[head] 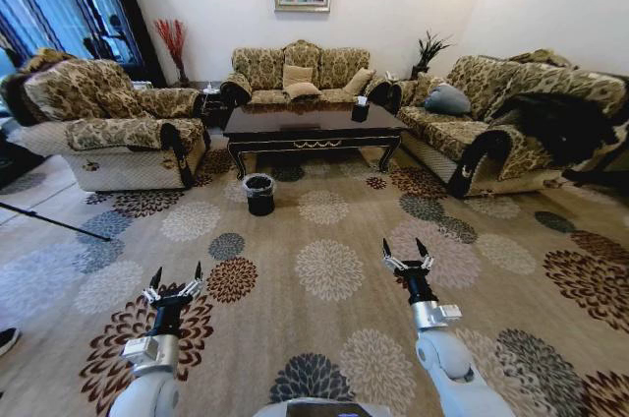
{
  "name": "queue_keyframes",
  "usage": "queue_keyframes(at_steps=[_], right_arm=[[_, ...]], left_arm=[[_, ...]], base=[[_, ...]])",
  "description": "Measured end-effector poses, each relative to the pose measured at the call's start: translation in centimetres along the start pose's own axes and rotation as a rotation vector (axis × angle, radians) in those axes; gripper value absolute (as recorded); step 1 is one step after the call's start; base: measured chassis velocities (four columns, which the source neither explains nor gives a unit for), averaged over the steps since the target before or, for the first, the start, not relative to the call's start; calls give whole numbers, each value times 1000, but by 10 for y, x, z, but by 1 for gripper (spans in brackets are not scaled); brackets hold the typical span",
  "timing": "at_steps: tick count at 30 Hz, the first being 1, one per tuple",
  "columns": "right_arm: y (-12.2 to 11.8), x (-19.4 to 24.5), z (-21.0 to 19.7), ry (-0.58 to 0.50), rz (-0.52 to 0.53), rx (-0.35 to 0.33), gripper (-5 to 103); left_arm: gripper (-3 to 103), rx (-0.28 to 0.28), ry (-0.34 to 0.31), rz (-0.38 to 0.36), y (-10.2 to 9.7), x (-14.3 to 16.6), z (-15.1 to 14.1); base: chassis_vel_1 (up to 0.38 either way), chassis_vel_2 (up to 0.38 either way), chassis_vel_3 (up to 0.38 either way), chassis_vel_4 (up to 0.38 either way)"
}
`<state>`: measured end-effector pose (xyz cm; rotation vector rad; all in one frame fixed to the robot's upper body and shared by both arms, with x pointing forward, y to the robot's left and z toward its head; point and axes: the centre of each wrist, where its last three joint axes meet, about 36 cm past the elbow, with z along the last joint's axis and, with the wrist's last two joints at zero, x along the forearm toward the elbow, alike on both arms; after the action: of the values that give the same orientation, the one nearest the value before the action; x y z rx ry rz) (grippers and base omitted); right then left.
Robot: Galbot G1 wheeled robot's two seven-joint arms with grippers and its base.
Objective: Move to the front of the table and pick up the trash from the floor, then place it into the trash bin.
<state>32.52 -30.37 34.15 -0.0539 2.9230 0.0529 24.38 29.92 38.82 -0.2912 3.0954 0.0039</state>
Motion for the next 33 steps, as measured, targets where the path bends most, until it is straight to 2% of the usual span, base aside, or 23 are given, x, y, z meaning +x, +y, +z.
queue_keyframes(at_steps=[33], right_arm=[[0, 0, 0, 0, 0, 0, 100]], left_arm=[[100, 0, 0, 0, 0, 0, 0]], base=[[0, 0, 0, 0]])
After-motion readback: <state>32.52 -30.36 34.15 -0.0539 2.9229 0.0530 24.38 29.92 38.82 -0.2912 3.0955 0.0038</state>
